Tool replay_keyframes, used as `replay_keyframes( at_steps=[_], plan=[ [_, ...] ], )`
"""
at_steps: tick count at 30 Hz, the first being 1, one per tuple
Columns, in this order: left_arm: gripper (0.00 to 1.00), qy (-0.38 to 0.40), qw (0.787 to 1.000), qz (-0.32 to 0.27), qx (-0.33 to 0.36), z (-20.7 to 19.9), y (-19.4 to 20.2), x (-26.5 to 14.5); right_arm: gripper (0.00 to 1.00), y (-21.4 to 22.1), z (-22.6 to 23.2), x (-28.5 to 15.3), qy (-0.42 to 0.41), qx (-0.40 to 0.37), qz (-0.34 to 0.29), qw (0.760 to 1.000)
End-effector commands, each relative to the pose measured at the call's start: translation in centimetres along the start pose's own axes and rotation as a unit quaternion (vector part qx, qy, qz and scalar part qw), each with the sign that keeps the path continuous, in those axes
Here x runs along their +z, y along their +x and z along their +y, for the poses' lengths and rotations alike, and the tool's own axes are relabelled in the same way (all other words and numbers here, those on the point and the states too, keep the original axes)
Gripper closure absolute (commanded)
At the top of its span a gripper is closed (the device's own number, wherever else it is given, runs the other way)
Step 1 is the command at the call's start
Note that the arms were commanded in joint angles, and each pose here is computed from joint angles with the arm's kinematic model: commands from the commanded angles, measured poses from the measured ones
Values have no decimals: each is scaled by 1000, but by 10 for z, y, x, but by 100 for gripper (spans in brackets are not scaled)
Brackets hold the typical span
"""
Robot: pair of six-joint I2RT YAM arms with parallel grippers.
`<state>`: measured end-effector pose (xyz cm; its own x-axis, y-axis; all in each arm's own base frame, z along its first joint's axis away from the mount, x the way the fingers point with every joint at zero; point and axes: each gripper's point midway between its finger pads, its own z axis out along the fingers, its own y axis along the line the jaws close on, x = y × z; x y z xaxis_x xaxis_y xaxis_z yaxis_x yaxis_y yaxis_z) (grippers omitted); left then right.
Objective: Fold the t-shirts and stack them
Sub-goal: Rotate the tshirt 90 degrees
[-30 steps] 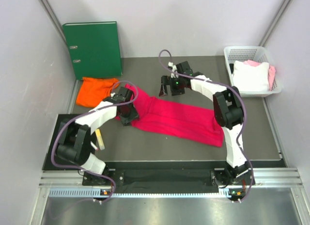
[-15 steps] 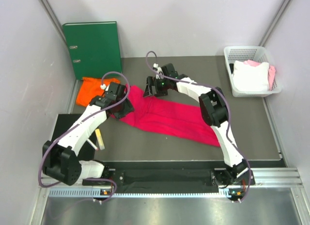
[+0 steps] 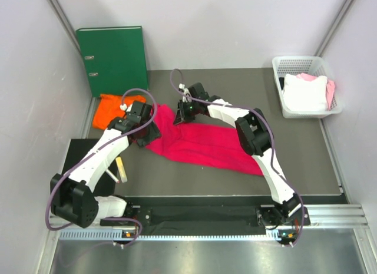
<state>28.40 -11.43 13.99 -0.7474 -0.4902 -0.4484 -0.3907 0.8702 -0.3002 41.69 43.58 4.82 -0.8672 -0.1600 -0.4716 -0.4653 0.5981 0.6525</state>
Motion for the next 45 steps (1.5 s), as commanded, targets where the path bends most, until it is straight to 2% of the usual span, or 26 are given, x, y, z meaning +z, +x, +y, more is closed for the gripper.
replay_keyframes(
  at_steps=[1, 5, 11, 18, 25, 27, 28, 29, 31, 32, 33, 34, 35, 36, 37, 38, 39, 45],
  plan=[
    [42, 4, 1000, -27, -11, 0, -13, -15, 98, 2, 15, 13, -2, -10, 1, 1000],
    [42, 5, 1000, -22, -10, 0, -10, -17, 100, -14, -1, 4, 25, -5, -17, 1000],
    [42, 23, 1000, 16, 6, -4, 5, -13, 100, -67, -51, -32, 77, 15, -95, 992],
    [42, 57, 994, 92, 27, -19, 32, 3, 100, -123, -156, -100, 140, 99, -192, 966],
    [42, 107, 982, 150, 38, -64, 61, 30, 99, -159, -212, -155, 196, 118, -260, 938],
    [42, 130, 976, 173, 41, -88, 79, 43, 94, -170, -209, -173, 190, 112, -276, 935],
    [42, 151, 969, 189, 44, -102, 88, 43, 87, -173, -204, -180, 187, 105, -279, 936],
    [42, 169, 963, 202, 59, -120, 105, 52, 68, -171, -200, -184, 187, 98, -276, 938],
    [42, 196, 953, 222, 64, -148, 122, 53, 52, -184, -169, -216, 187, 58, -296, 935],
    [42, 192, 946, 247, 82, -156, 148, 62, 39, -170, -168, -219, 193, 58, -285, 937],
    [42, 214, 941, 247, 88, -178, 151, 61, 33, -183, -138, -251, 191, 31, -314, 929],
    [43, 220, 936, 256, 98, -188, 162, 63, 28, -182, -129, -263, 192, 24, -321, 927],
    [43, 214, 929, 278, 117, -193, 187, 71, 18, -167, -127, -266, 197, 29, -314, 928],
    [43, 232, 924, 276, 124, -213, 188, 67, 13, -174, -99, -299, 194, 9, -343, 919],
    [44, 237, 919, 286, 131, -220, 198, 68, 5, -171, -91, -311, 197, 3, -350, 916],
    [44, 231, 914, 303, 141, -222, 218, 75, 1, -159, -92, -317, 211, 5, -348, 913],
    [44, 248, 909, 302, 145, -237, 221, 71, 0, -161, -70, -345, 214, -10, -371, 904],
    [45, 262, 896, 325, 154, -259, 260, 73, 0, -134, -53, -420, 258, -6, -400, 880]
  ],
)
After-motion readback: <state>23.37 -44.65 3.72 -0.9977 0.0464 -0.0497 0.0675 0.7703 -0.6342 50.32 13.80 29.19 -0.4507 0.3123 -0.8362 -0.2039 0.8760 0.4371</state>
